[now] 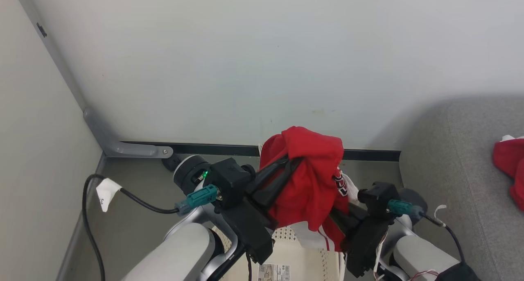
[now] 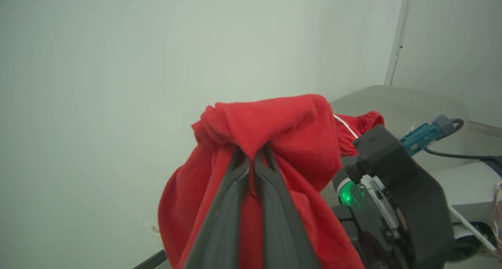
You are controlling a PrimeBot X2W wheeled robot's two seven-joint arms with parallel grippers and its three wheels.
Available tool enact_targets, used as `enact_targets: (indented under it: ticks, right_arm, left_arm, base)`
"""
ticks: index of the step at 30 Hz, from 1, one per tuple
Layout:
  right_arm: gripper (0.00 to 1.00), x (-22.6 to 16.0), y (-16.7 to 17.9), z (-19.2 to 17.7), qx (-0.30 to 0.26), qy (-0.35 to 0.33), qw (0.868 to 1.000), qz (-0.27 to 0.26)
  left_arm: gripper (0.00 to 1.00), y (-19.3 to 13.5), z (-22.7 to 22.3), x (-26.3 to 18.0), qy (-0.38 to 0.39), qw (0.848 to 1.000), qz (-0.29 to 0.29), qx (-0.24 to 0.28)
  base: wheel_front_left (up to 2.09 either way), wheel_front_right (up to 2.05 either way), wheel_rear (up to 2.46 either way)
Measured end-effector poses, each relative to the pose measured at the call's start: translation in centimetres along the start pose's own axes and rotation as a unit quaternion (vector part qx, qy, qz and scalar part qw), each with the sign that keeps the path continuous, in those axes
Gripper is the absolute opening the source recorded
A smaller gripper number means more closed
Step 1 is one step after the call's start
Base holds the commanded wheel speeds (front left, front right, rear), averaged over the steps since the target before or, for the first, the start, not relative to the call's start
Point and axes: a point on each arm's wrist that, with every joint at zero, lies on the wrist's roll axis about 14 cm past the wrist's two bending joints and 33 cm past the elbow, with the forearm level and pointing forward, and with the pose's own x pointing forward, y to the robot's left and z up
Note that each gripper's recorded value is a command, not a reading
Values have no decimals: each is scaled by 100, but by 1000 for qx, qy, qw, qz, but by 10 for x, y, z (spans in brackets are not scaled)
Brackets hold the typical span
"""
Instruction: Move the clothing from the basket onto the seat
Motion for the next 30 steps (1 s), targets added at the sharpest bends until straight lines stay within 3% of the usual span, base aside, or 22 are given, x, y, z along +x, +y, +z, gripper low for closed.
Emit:
enact_targets:
  ticks: [10, 16, 18, 20, 21, 30]
  right_arm:
    - [0, -5, -15, 29, 61, -83, 994, -34]
    - [0, -19, -21, 22, 103, -93, 989, -59]
    - [0, -23, -22, 22, 112, -98, 987, -64]
    - [0, -27, -26, 22, 118, -103, 985, -73]
    - [0, -29, -30, 23, 122, -107, 984, -79]
    - [0, -66, -62, 17, 164, -131, 967, -144]
  left_arm:
    - [0, 19, -16, -17, 18, 999, 36, -17]
    - [0, 8, -37, -22, 40, 998, 28, -38]
    - [5, 5, -39, -21, 42, 998, 25, -40]
    - [46, 1, -42, -20, 44, 998, 21, -48]
    - [100, -1, -44, -20, 45, 998, 19, -51]
    - [100, -14, -49, -12, 47, 996, -2, -70]
  base:
    - [0, 0, 0]
    - [0, 0, 0]
    - [0, 0, 0]
    - [0, 0, 0]
    - [0, 0, 0]
    - [0, 0, 0]
